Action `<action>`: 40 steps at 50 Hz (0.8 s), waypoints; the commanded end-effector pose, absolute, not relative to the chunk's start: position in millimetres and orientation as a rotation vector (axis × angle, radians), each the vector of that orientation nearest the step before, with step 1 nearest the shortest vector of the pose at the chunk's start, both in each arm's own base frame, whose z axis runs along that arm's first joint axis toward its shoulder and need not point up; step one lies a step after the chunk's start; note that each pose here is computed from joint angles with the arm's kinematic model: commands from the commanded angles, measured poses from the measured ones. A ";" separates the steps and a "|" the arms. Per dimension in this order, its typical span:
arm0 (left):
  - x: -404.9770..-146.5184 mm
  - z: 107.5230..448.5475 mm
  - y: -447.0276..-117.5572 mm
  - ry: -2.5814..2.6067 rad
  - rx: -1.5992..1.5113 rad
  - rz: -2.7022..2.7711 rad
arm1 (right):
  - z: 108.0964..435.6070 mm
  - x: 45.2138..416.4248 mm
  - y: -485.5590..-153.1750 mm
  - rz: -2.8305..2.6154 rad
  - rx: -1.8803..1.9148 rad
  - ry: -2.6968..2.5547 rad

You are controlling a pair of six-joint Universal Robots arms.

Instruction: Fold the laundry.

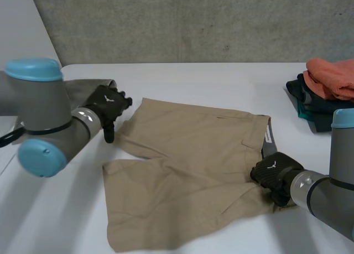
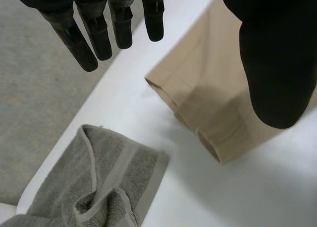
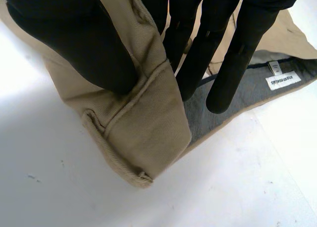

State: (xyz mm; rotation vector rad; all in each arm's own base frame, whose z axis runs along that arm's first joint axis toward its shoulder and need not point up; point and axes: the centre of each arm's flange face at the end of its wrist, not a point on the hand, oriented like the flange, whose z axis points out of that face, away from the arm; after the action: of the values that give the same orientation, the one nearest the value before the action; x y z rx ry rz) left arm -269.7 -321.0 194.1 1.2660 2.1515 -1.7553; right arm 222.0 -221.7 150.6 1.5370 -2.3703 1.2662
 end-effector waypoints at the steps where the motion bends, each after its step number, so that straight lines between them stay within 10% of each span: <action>1: -248.1 213.8 -262.8 2.361 1.155 -1.818 | 155.1 223.3 -221.0 1.297 1.493 -2.401; 12: -238.1 157.9 -124.7 2.699 1.479 -1.537 | 157.9 222.7 -226.1 1.319 1.331 -2.512; 40: -232.2 146.5 -84.4 2.623 1.732 -1.171 | 169.3 188.8 -183.3 0.882 1.710 -2.462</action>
State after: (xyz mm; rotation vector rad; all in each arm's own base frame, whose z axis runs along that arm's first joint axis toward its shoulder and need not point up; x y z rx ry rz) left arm -242.7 -112.9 137.9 1.5855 2.5727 -1.4112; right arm 207.9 -213.7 166.7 1.3477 -2.5363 1.1804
